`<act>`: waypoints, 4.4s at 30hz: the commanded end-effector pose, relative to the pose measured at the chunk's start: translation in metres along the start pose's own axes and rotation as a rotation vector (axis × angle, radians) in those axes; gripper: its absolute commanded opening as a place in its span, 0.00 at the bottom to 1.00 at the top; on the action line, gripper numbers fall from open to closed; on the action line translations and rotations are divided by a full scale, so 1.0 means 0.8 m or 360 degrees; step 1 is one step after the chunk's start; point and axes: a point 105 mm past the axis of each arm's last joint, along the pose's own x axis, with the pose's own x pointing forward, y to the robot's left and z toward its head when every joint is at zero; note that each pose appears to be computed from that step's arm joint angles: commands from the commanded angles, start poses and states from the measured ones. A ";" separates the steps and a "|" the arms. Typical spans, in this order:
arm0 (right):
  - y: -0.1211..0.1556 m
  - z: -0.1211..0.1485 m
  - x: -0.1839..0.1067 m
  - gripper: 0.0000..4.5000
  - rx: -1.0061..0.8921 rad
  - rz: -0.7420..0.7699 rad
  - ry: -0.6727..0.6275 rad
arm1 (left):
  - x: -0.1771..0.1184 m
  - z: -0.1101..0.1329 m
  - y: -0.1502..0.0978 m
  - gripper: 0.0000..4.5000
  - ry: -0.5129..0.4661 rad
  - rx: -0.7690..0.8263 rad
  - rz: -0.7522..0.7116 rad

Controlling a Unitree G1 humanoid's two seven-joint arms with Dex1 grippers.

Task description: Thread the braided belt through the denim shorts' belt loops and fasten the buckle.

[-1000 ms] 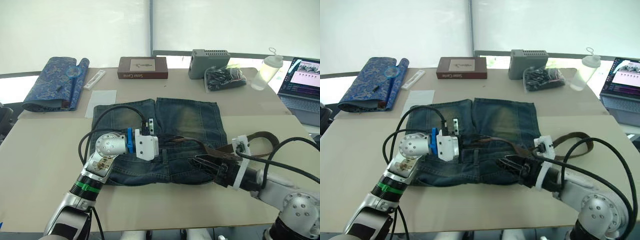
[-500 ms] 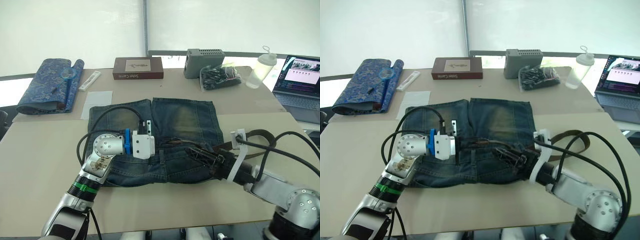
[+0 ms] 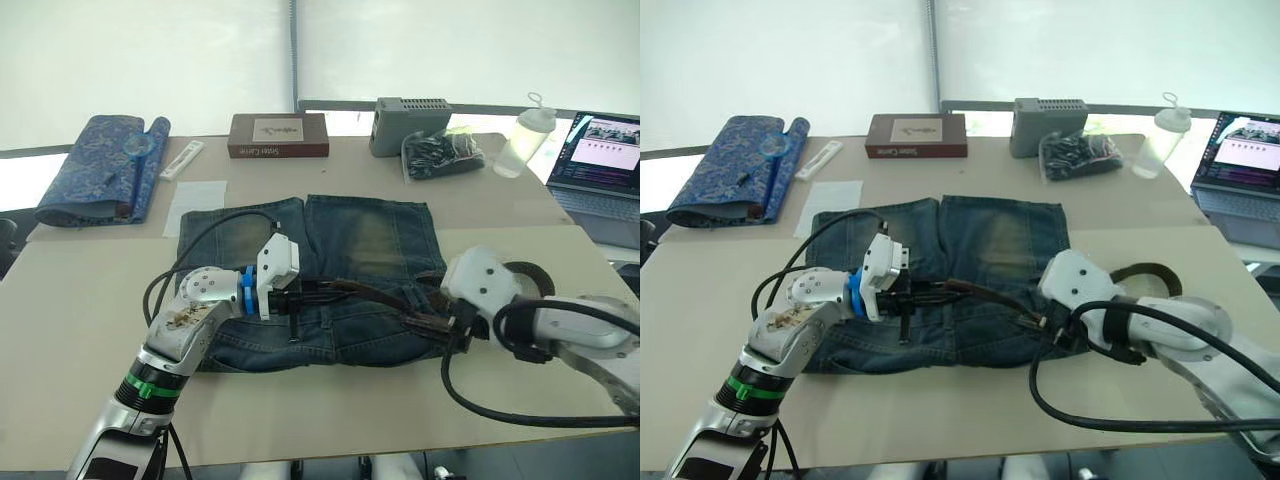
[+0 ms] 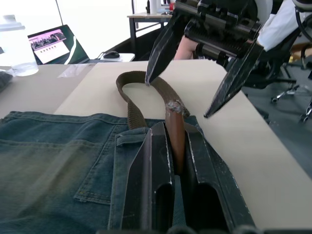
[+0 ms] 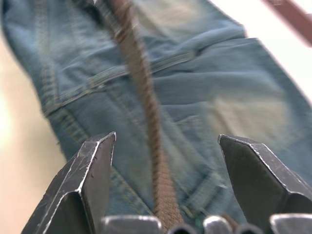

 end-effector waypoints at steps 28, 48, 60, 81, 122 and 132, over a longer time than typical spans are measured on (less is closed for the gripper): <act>-0.049 0.047 0.050 0.00 -0.0914 -0.0490 -0.0327 | -0.051 0.014 -0.028 0.99 -0.0349 -0.1949 0.0164; -0.053 0.052 0.049 0.00 -0.1152 -0.0709 -0.0431 | -0.022 0.002 0.006 0.40 -0.0900 -0.2439 0.0688; -0.056 0.050 0.049 0.00 -0.1140 -0.0754 -0.0427 | -0.025 0.008 0.011 0.01 -0.0843 -0.2358 0.0556; -0.060 0.056 0.047 0.00 -0.1139 -0.0787 -0.0444 | -0.039 0.000 0.008 0.55 -0.0752 -0.2318 0.0397; -0.012 0.046 0.035 0.55 0.1877 0.0127 -0.0993 | -0.068 0.034 0.011 0.00 -0.0217 -0.2020 0.0109; 0.008 0.064 0.021 0.55 0.1868 0.0372 -0.0966 | -0.072 0.031 0.013 0.00 -0.0221 -0.2023 0.0138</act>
